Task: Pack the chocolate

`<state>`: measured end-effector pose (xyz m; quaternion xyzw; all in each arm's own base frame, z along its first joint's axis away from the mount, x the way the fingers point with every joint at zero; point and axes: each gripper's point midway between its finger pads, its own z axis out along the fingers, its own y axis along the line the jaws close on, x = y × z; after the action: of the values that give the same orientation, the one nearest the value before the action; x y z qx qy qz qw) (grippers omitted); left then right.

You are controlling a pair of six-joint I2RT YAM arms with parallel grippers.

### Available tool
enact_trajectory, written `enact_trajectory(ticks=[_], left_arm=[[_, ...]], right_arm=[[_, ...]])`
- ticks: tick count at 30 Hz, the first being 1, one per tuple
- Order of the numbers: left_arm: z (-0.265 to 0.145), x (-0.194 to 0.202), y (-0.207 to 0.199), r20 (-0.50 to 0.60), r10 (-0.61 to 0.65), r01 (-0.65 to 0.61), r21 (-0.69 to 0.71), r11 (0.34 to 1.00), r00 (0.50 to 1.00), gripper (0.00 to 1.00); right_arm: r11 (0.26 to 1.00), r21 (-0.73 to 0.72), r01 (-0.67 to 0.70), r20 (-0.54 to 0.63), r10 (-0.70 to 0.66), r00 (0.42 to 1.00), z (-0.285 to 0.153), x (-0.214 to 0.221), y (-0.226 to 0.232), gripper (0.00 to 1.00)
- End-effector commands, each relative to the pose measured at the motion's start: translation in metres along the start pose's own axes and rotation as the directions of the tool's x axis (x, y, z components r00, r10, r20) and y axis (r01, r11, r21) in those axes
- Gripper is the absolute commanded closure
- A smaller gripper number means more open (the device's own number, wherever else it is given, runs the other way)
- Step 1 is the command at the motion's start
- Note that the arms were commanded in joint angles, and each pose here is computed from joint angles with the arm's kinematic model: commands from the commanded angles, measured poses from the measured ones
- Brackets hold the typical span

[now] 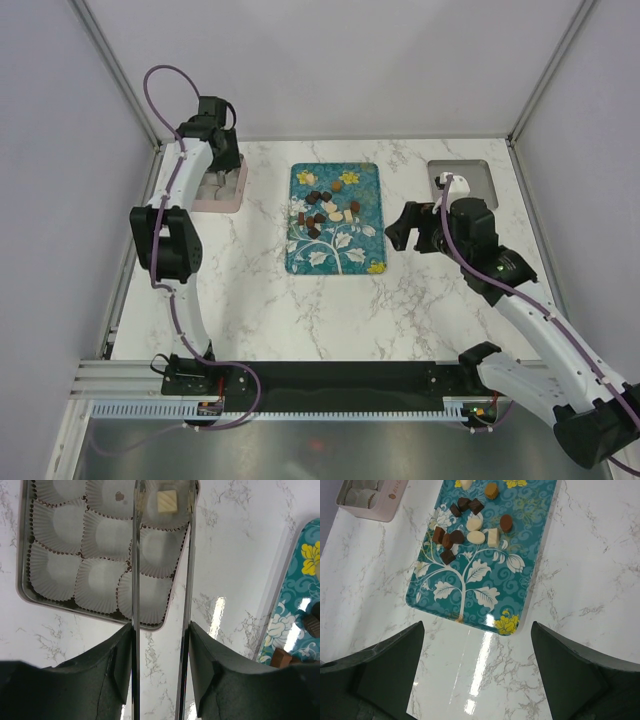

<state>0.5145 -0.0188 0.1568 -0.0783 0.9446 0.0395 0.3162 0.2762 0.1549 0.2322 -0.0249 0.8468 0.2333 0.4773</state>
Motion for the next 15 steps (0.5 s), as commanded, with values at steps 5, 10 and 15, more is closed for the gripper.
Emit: enact_trajectory(ticks=[5,10,15], left_arm=[[-0.103,-0.025,-0.016,0.178,0.025,-0.049,0.131,0.99,0.984,0.48],[-0.14,0.024,-0.057,0.162,0.115,-0.151,0.234,0.96,0.98,0.48],[-0.173,0.101,-0.108,0.122,0.225,-0.253,0.332,0.909,0.967,0.48]], right_arm=[[1.0,-0.024,-0.004,0.088,0.006,0.996,-0.021,-0.032,0.012,0.04],[1.0,0.0,0.001,0.08,-0.001,0.997,-0.029,-0.027,0.007,0.04],[1.0,0.009,0.002,0.079,-0.003,0.997,-0.035,-0.025,0.005,0.04]])
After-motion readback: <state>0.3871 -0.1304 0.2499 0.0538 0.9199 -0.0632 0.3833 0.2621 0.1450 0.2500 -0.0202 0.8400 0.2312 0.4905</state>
